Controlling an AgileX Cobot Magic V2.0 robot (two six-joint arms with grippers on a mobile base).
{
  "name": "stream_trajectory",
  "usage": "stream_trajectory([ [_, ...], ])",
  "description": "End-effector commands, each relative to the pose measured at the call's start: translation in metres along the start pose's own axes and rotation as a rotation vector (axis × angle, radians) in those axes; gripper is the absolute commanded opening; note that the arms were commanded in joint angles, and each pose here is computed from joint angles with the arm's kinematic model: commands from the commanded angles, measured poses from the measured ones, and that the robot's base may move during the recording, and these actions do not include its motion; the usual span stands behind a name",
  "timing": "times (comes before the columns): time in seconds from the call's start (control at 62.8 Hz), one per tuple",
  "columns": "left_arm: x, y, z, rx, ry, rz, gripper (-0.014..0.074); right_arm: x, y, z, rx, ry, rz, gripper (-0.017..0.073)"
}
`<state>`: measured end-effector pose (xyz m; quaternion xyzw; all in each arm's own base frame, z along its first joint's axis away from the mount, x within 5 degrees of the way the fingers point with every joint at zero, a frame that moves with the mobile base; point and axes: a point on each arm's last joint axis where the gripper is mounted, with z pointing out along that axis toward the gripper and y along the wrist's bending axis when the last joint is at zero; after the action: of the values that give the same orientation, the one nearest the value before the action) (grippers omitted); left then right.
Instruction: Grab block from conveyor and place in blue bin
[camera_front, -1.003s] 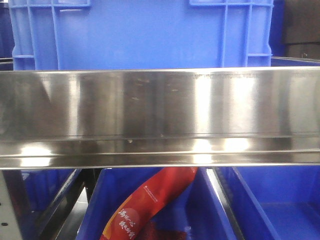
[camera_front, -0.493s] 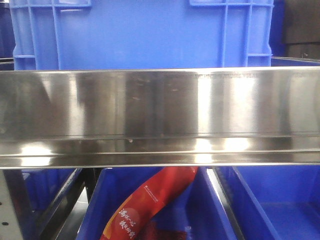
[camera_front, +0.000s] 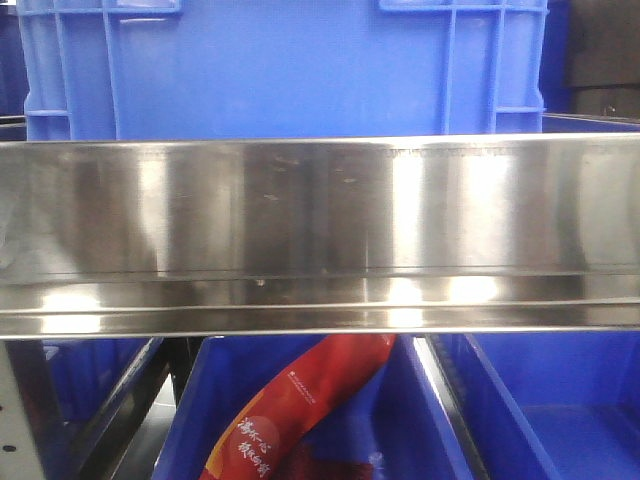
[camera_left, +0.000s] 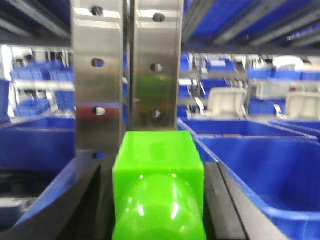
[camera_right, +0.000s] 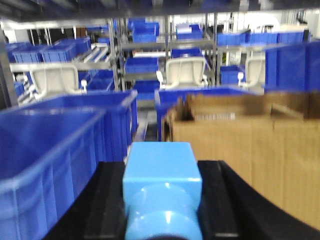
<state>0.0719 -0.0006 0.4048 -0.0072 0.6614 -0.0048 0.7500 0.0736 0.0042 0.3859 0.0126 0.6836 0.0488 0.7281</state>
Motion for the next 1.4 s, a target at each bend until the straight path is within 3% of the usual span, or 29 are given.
stream_trajectory([
  [0.0, -0.015, -0.002, 0.021, 0.024, 0.060, -0.040, -0.0111, -0.021, 0.001, 0.011, -0.001, -0.044, -0.005, -0.0162],
  [0.127, -0.030, -0.005, 0.054, 0.063, 0.148, -0.101, -0.0111, -0.039, 0.007, 0.034, -0.044, -0.027, 0.005, -0.0162],
  [0.318, -0.046, -0.023, 0.099, 0.188, 0.249, -0.101, -0.0111, -0.053, 0.028, 0.076, -0.174, 0.025, 0.015, -0.0162],
  [0.509, -0.048, -0.065, 0.131, 0.380, 0.288, -0.101, -0.0111, -0.050, 0.061, 0.117, -0.302, 0.036, 0.025, -0.0162],
  [0.652, -0.038, -0.109, 0.153, 0.513, 0.284, -0.109, -0.0111, -0.041, 0.095, 0.147, -0.401, 0.044, 0.049, -0.0162],
  [0.812, -0.017, -0.146, 0.177, 0.565, 0.242, -0.127, -0.0111, -0.015, 0.133, 0.174, -0.482, 0.105, 0.041, -0.0162],
  [0.955, 0.003, -0.164, 0.194, 0.569, 0.256, -0.125, -0.0111, 0.003, 0.146, 0.193, -0.492, 0.182, 0.022, -0.0158],
  [1.018, 0.012, -0.168, 0.199, 0.568, 0.282, -0.118, -0.0097, 0.008, 0.149, 0.198, -0.492, 0.214, 0.014, -0.0123],
  [1.066, 0.018, -0.170, 0.203, 0.567, 0.299, -0.113, -0.0047, 0.010, 0.150, 0.200, -0.493, 0.233, 0.010, -0.0041],
  [1.241, 0.029, -0.175, 0.208, 0.567, 0.336, -0.104, 0.0319, 0.016, 0.151, 0.201, -0.494, 0.286, -0.003, 0.0402],
  [1.305, 0.030, -0.175, 0.209, 0.567, 0.339, -0.103, 0.0421, 0.016, 0.151, 0.201, -0.494, 0.286, -0.003, 0.0480],
  [1.384, 0.030, -0.175, 0.209, 0.567, 0.338, -0.103, 0.0475, 0.016, 0.151, 0.201, -0.494, 0.286, -0.003, 0.0497],
])
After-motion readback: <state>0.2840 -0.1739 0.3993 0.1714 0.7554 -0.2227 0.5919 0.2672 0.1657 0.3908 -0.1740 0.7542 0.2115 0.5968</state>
